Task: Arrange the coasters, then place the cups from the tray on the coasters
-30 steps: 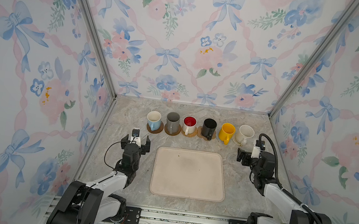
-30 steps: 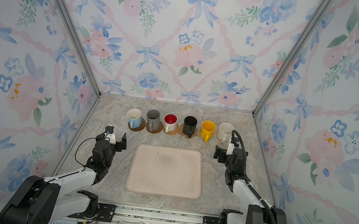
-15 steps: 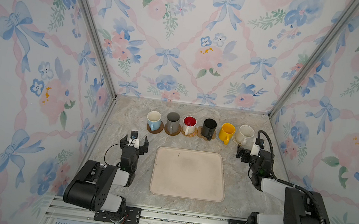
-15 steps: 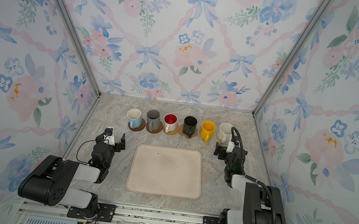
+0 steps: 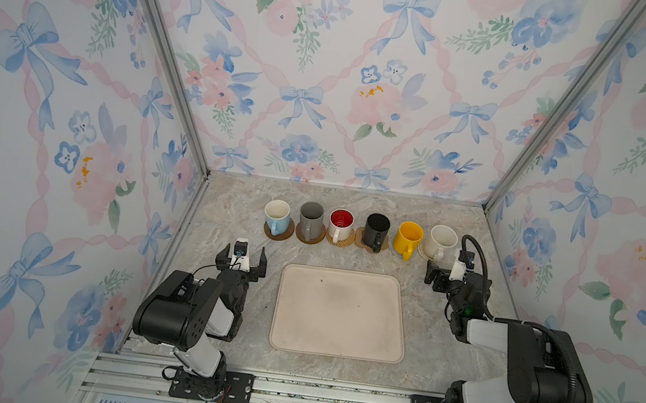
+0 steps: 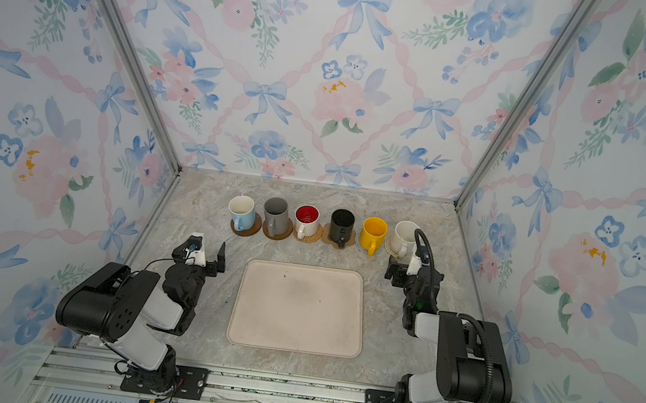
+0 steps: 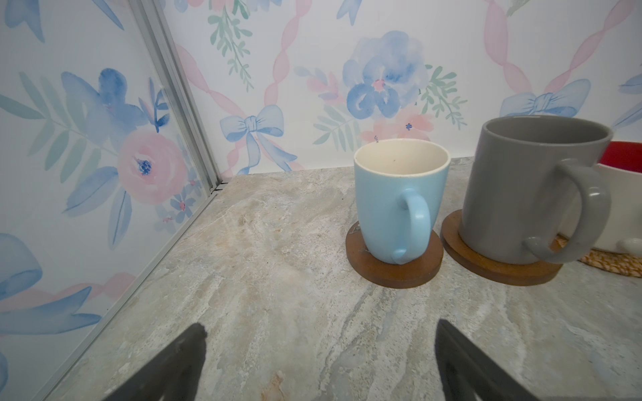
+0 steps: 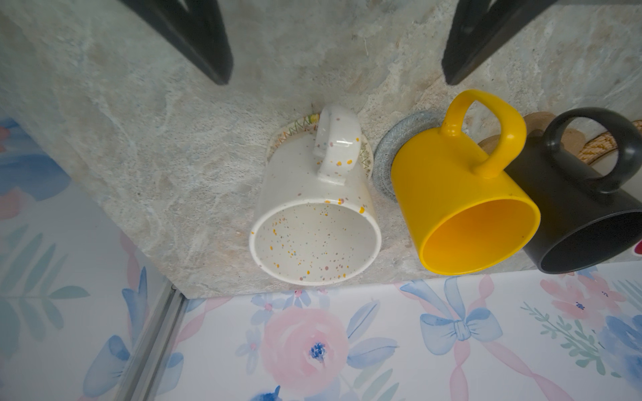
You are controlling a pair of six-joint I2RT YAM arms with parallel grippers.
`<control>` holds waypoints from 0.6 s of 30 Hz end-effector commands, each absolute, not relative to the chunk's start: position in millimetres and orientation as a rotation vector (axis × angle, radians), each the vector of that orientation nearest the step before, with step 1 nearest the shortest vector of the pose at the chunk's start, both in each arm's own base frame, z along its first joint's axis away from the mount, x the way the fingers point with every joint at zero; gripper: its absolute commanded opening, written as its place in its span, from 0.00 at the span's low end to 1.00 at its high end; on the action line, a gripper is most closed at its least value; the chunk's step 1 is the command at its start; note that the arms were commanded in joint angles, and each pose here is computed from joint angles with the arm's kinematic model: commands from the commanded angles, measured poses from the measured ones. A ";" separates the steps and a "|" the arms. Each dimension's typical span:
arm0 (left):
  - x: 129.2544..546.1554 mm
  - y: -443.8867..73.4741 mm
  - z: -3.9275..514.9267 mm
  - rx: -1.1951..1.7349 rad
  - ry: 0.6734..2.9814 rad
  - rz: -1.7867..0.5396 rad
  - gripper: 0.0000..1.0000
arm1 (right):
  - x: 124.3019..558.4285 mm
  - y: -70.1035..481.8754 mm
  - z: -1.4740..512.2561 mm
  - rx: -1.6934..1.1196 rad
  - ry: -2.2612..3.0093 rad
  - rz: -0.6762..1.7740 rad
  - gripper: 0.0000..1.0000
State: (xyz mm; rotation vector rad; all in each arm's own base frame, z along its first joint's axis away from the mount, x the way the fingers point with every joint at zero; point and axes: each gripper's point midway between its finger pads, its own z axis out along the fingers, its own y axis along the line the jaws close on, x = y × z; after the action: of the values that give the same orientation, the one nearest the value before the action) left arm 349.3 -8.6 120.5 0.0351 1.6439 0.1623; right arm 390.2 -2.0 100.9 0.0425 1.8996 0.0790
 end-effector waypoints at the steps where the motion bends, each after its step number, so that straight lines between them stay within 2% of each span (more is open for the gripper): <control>1: 346.6 -16.2 126.2 0.092 1.610 0.135 0.98 | 400.7 6.1 99.0 -0.009 1.900 0.046 0.97; 10: 323.4 -36.9 132.5 0.224 1.541 0.055 0.98 | 399.3 8.5 96.7 -0.021 1.905 0.014 0.97; 18: 326.7 -32.2 133.4 0.194 1.542 0.071 0.98 | 399.6 8.6 97.0 -0.021 1.904 0.014 0.97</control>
State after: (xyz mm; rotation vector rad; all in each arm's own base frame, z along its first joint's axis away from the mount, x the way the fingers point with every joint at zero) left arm 325.7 -33.0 111.9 0.1983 1.6326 0.0619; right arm 393.3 8.3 88.1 -0.0108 1.9349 0.0325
